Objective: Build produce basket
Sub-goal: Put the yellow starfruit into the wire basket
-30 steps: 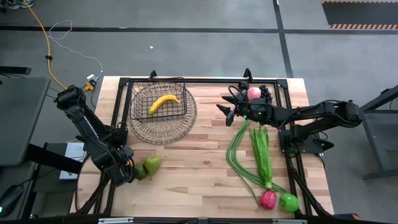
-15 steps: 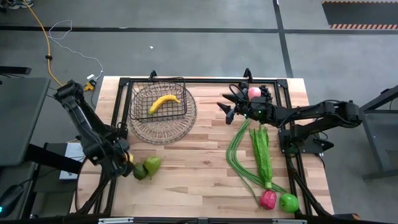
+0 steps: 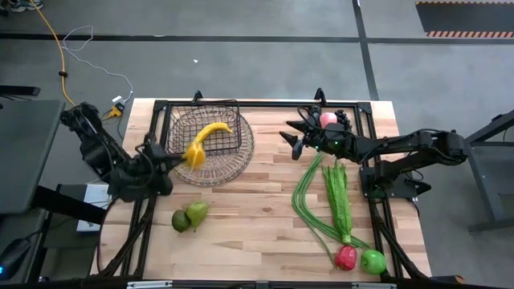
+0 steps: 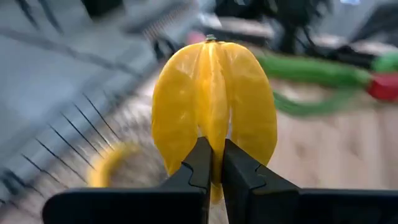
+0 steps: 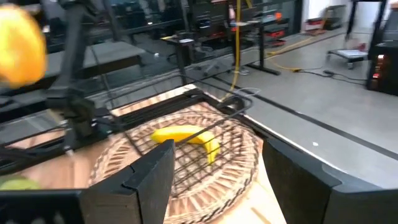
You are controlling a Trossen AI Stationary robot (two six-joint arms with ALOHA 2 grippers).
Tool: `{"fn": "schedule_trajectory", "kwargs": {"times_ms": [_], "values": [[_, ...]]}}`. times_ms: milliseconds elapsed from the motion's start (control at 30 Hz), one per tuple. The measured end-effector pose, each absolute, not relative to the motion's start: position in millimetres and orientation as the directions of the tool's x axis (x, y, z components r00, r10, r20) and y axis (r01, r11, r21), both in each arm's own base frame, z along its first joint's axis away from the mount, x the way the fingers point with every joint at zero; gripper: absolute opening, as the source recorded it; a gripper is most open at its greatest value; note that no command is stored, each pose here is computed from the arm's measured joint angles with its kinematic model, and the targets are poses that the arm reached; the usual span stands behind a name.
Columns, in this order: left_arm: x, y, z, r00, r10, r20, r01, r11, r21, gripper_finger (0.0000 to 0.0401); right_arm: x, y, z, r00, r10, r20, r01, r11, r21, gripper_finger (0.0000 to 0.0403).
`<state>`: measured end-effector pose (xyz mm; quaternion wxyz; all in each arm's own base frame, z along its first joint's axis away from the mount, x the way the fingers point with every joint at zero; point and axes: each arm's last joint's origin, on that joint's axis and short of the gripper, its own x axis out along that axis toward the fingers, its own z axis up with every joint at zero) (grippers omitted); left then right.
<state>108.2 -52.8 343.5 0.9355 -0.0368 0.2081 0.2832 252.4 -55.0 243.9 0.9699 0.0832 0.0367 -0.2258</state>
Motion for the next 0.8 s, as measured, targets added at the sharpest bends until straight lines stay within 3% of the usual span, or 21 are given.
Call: {"fn": "schedule_trajectory", "kwargs": {"times_ms": [100,267,433,800], "values": [[111.9,-47.5,344.0,0.775,0.536,-0.335,-0.539,0.837,0.094,0.0004,252.7,-54.2,244.0,0.908,-0.405,-0.109,0.417,0.897,0.147,0.0233],[129.8,-44.0,325.7,0.882,0.388,-0.268,-0.38,0.921,0.082,0.0003,252.8,-54.0,243.9,0.911,-0.397,-0.11,0.409,0.904,0.127,0.0233],[145.3,-23.6,304.4,0.918,0.349,-0.19,-0.335,0.937,0.099,0.0002,253.0,-53.8,245.0,0.916,-0.389,-0.099,0.399,0.908,0.13,0.0233],[154.8,28.1,260.3,0.96,0.266,0.083,-0.274,0.954,0.123,0.0003,255.0,-47.8,246.6,0.974,-0.212,-0.084,0.22,0.97,0.101,0.0233]]}}
